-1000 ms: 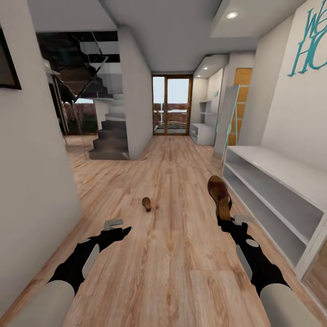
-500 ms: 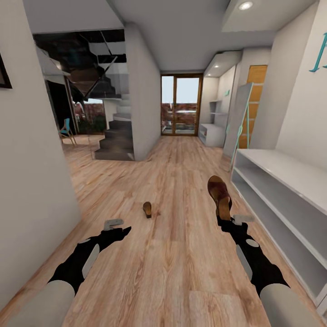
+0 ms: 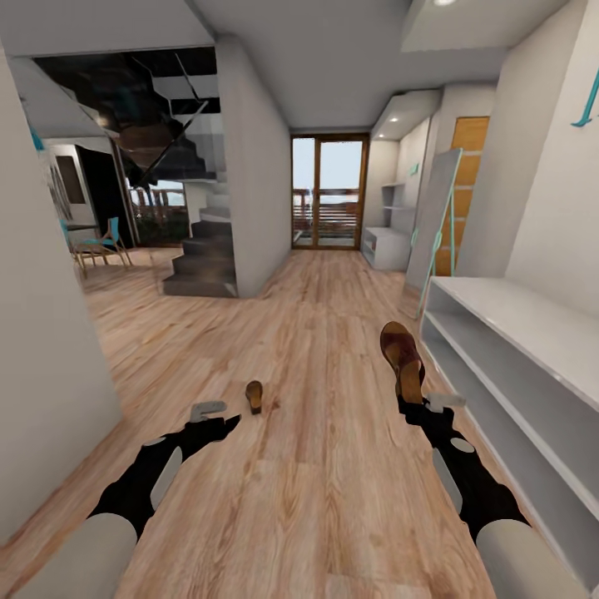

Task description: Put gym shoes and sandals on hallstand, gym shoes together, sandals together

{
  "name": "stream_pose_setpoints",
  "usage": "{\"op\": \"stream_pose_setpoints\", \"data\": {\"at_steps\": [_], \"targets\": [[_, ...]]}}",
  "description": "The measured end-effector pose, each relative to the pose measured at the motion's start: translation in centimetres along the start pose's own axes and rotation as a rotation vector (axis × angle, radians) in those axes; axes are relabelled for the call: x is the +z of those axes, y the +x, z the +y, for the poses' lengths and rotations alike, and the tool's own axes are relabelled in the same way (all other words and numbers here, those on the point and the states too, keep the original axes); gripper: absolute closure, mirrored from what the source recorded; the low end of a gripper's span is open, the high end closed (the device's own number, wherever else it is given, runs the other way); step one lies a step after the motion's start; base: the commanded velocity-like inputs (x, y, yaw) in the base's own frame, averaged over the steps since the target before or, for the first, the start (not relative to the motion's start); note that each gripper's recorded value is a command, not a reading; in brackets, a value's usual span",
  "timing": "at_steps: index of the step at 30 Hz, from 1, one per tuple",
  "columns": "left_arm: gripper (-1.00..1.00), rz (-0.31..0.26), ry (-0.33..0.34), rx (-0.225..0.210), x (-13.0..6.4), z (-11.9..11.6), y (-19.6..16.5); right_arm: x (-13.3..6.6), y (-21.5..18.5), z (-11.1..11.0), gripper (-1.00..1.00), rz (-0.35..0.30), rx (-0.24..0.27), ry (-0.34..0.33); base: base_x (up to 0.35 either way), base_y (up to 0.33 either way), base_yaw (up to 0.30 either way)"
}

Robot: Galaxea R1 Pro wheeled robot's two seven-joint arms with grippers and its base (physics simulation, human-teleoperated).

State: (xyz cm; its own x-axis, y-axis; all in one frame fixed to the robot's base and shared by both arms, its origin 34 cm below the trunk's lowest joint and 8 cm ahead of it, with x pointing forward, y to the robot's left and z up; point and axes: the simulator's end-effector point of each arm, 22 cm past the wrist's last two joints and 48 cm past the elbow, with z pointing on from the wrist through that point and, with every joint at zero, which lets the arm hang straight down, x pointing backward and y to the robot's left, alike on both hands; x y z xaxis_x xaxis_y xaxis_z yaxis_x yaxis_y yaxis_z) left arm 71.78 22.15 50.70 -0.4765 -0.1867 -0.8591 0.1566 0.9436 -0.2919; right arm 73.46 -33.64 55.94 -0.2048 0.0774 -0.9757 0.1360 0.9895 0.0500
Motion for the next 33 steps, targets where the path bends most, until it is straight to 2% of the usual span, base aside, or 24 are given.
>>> {"op": "stream_pose_setpoints", "data": {"at_steps": [7, 17, 33], "targets": [[-1.00, 0.000, 0.000, 0.000, -0.01, 0.01, 0.00, 0.00, 0.01, -0.02, 1.00, 0.001, 0.000, 0.001, 0.315, -0.195, 0.029], [-1.00, 0.000, 0.000, 0.000, -0.02, 0.03, -0.01, 0.00, 0.00, -0.01, 1.00, 0.000, 0.000, 0.001, 0.341, -0.129, 0.227], [-1.00, 0.000, 0.000, 0.000, -0.01, 0.00, -0.01, -0.01, 0.01, -0.01, 1.00, 0.001, 0.000, 0.001, 0.345, -0.074, 0.010]]}}
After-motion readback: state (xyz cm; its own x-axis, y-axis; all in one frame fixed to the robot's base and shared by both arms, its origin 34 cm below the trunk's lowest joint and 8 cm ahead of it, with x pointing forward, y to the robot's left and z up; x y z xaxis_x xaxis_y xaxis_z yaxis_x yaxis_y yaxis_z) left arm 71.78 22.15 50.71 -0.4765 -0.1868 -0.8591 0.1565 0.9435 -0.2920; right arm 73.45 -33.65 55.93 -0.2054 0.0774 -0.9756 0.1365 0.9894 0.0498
